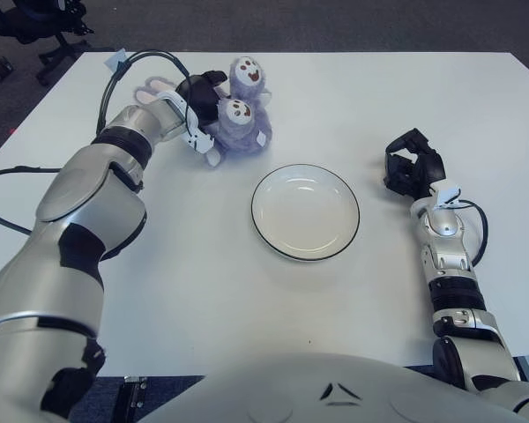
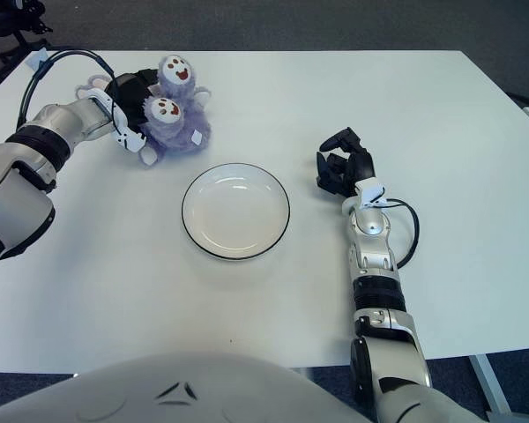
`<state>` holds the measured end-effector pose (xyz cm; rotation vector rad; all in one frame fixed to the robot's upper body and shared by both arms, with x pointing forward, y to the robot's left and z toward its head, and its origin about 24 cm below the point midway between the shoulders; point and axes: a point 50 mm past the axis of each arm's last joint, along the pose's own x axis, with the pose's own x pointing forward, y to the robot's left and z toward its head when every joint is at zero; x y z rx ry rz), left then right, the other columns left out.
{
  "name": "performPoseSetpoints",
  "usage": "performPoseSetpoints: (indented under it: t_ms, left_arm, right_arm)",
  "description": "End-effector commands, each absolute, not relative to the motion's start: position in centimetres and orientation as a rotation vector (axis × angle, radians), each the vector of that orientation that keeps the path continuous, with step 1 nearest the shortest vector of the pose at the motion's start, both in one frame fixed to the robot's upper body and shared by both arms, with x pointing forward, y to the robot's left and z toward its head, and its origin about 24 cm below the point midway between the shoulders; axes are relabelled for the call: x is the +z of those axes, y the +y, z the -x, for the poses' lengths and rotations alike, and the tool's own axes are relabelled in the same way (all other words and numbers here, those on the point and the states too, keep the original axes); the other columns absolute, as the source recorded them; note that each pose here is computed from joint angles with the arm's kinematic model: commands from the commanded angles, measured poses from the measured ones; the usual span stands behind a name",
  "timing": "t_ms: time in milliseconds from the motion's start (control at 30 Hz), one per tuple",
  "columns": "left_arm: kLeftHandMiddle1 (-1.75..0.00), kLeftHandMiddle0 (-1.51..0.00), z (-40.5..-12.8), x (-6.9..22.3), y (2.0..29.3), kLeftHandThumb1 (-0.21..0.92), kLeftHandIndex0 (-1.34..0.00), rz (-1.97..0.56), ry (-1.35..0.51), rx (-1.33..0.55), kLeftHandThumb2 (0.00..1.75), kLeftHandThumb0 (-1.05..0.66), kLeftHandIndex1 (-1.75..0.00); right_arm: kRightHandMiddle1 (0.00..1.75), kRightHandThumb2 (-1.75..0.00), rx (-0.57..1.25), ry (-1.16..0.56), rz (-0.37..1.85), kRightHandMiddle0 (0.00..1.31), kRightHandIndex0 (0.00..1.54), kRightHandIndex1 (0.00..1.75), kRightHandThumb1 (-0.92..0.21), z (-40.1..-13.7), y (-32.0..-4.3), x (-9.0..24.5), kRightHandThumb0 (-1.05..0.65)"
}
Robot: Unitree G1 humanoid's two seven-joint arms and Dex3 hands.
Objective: Put the doll into the plate.
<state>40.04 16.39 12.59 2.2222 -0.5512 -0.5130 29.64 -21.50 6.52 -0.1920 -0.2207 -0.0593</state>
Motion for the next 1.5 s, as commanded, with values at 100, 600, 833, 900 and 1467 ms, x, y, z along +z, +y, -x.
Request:
performPoseSetpoints:
  t_ms: [100,600,833,900,1467]
  left_arm:
    - [-0.02,-0.28,-39.1,9.7,16.6,0.9,-0.12,-2.166,-0.498,-0.569,0.04,-0.71,-0.05]
    - [-0.07,-0.63,-38.7,7.8,16.4,0.88,-0.39,-2.071,-0.278,-0.662,0.0,-0.49,-0.1]
    - [-0.81,-0.51,-38.5,7.9,16.4,0.88,-0.51,-1.949,-0.199,-0.722,0.0,-0.39,-0.43]
    - [-1.16,-0.42,-38.4,7.8,16.5,0.9,-0.53,-1.929,-0.191,-0.732,0.09,-0.38,-0.89]
    - [-1.74,-0.75,-37.3,7.1,17.2,0.64,-0.51,-1.814,-0.286,-0.738,0.69,-0.21,-1.73]
  right_arm:
    - [1.75,-0.96,-0.053,-0.197,0.182,0.41,0.99,1.75,-0.59,-29.1,-21.7,5.5,-0.4]
    - [1.75,-0.97,-0.033,-0.214,0.166,0.41,0.98,1.75,-0.58,-28.9,-21.8,5.6,-0.4]
    - [1.75,-0.97,-0.032,-0.217,0.165,0.41,0.97,1.75,-0.58,-28.9,-21.8,5.7,-0.4]
    - [1.75,-0.97,-0.032,-0.216,0.166,0.41,0.97,1.75,-0.58,-28.9,-21.8,5.7,-0.4]
    - [1.75,-0.96,-0.028,-0.214,0.166,0.4,0.96,1.75,-0.59,-28.9,-21.9,5.7,-0.4]
